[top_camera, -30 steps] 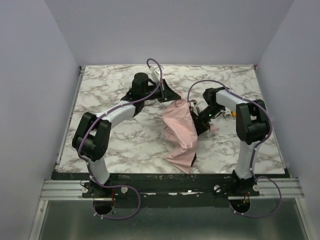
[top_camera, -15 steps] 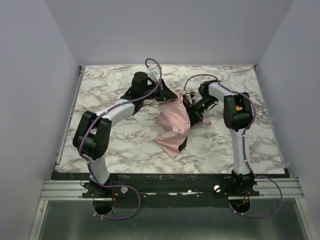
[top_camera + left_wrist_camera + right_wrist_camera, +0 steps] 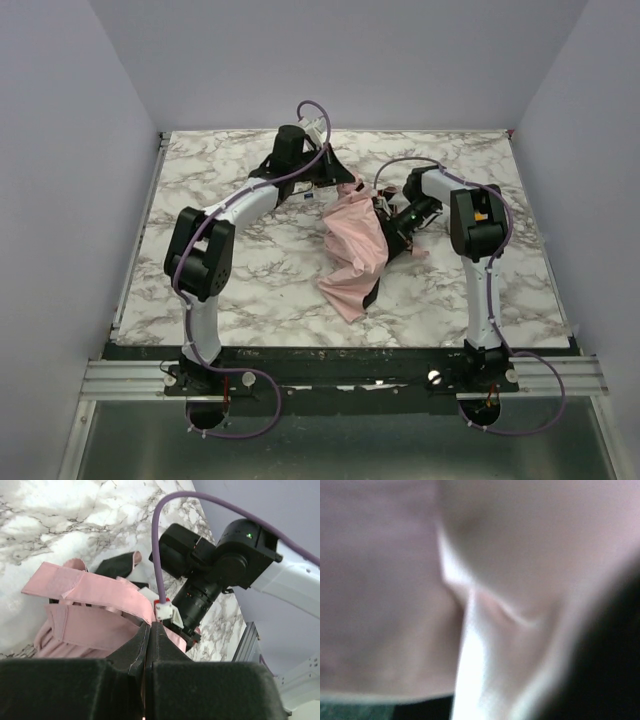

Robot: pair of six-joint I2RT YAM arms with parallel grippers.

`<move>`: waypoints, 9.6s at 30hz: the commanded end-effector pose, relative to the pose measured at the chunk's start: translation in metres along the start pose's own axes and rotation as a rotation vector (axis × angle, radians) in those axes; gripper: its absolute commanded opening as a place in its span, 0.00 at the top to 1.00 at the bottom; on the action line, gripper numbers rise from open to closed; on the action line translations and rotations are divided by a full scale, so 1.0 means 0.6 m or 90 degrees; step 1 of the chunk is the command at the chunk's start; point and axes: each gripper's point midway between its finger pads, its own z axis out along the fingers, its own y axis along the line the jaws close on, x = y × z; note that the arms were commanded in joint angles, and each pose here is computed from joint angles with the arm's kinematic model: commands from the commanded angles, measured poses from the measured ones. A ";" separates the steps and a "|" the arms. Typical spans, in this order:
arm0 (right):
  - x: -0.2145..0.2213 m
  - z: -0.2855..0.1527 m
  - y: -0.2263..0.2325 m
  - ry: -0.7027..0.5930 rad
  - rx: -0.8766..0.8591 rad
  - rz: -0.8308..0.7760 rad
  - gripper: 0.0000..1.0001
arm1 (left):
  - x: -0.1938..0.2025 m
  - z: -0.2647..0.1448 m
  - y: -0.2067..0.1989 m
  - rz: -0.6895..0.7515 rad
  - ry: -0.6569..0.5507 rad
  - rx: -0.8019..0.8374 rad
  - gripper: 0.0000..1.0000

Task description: Put away the umbrella

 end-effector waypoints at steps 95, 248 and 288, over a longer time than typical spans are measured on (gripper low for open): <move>0.037 0.038 0.058 0.122 0.115 -0.657 1.00 | 0.007 0.020 0.069 0.050 -0.019 0.146 0.97; 0.192 0.076 0.062 0.330 0.098 -0.434 0.99 | 0.163 -0.077 0.229 -0.299 0.092 -0.350 0.72; 0.168 0.091 0.043 0.300 0.108 -0.329 0.99 | -0.167 -0.031 0.017 0.141 0.005 -0.059 0.56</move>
